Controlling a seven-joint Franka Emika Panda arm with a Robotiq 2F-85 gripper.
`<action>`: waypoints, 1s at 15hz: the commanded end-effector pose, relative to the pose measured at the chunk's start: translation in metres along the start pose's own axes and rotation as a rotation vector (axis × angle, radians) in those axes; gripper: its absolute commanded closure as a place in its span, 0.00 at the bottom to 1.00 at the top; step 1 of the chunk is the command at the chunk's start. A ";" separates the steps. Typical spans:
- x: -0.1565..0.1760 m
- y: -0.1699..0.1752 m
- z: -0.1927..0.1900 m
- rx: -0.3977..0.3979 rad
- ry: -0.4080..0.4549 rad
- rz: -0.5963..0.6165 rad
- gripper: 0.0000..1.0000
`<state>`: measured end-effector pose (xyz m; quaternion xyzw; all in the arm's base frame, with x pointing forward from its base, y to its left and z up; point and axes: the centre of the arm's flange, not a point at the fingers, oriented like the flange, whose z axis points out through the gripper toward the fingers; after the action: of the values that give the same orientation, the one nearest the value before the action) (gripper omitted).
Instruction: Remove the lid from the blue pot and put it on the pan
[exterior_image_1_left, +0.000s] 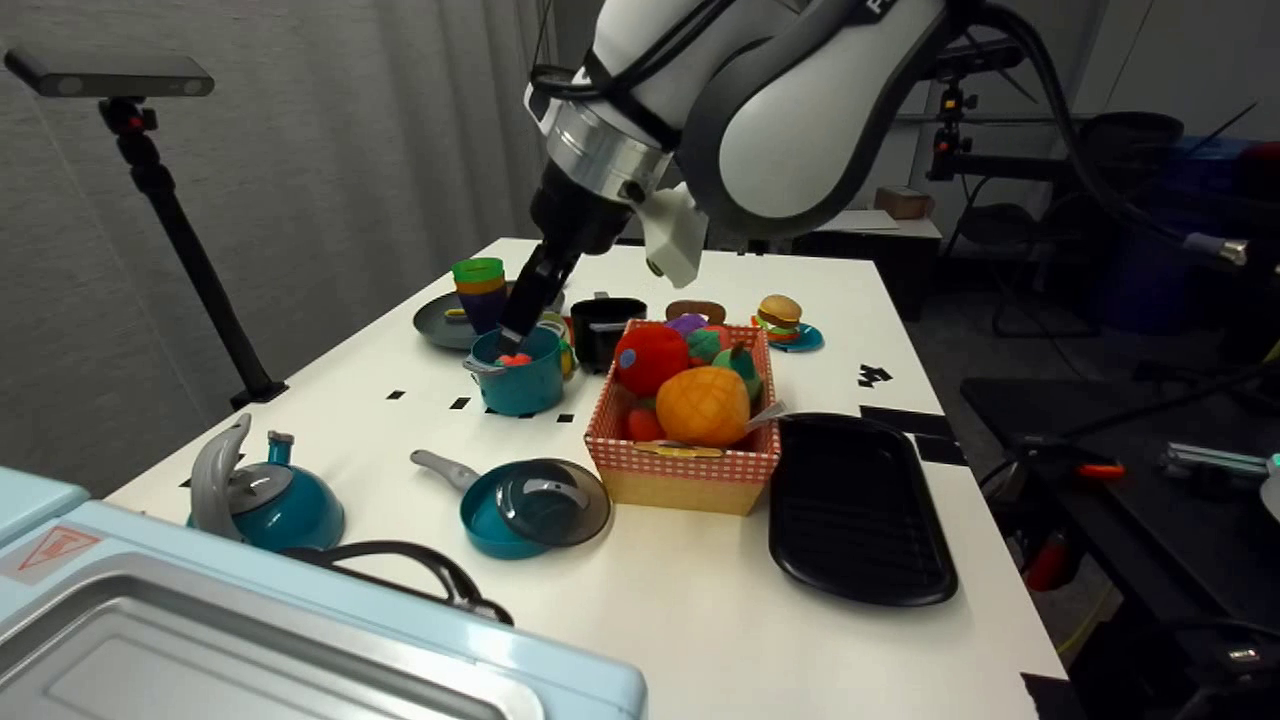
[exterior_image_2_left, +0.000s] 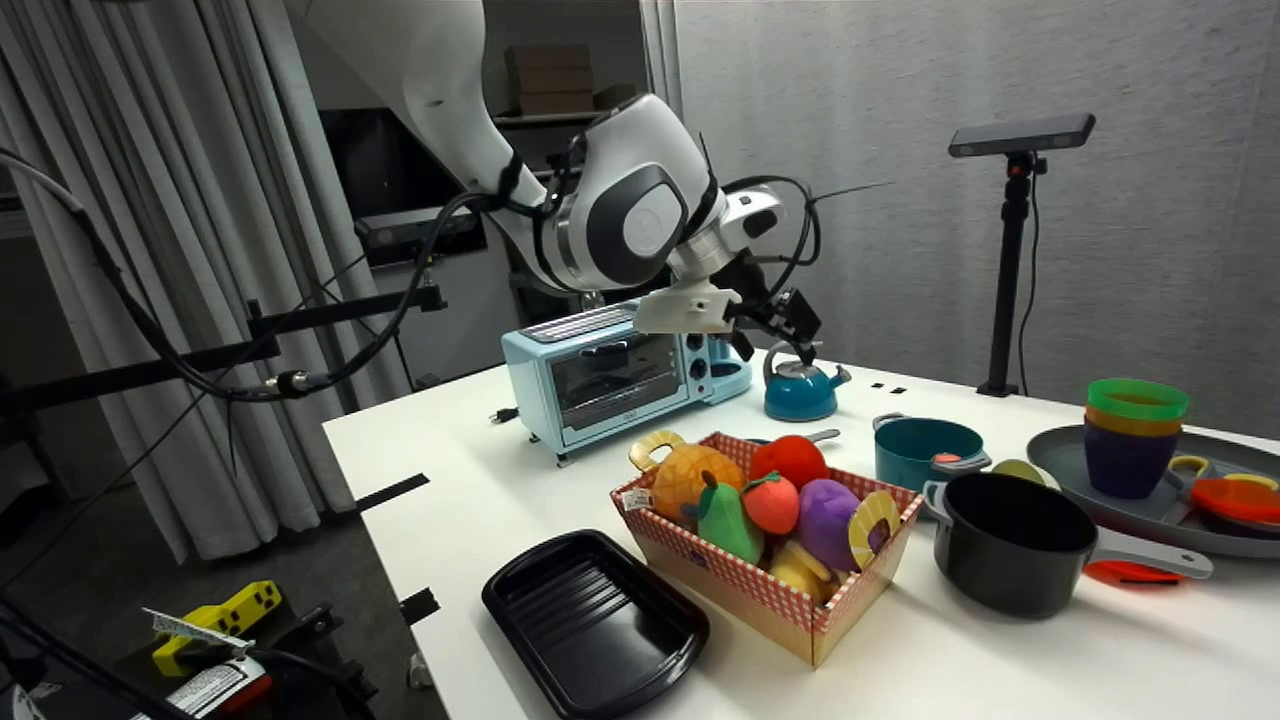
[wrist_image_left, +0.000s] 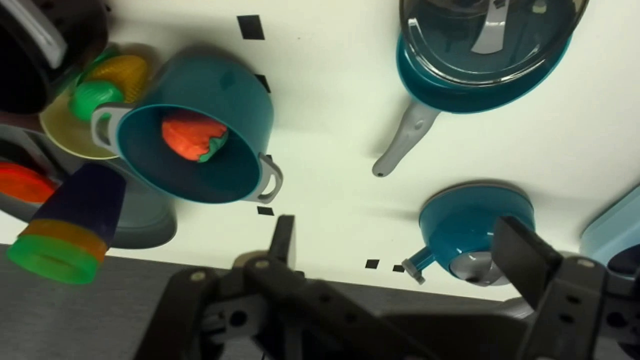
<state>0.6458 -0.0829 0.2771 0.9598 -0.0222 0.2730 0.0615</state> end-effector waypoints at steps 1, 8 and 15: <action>-0.014 0.016 -0.051 -0.044 0.027 0.026 0.00; -0.034 0.064 -0.103 -0.099 0.029 0.084 0.00; -0.035 0.082 -0.105 -0.091 0.031 0.101 0.00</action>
<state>0.5546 -0.1497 0.3559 0.9494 -0.0818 0.2893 0.0913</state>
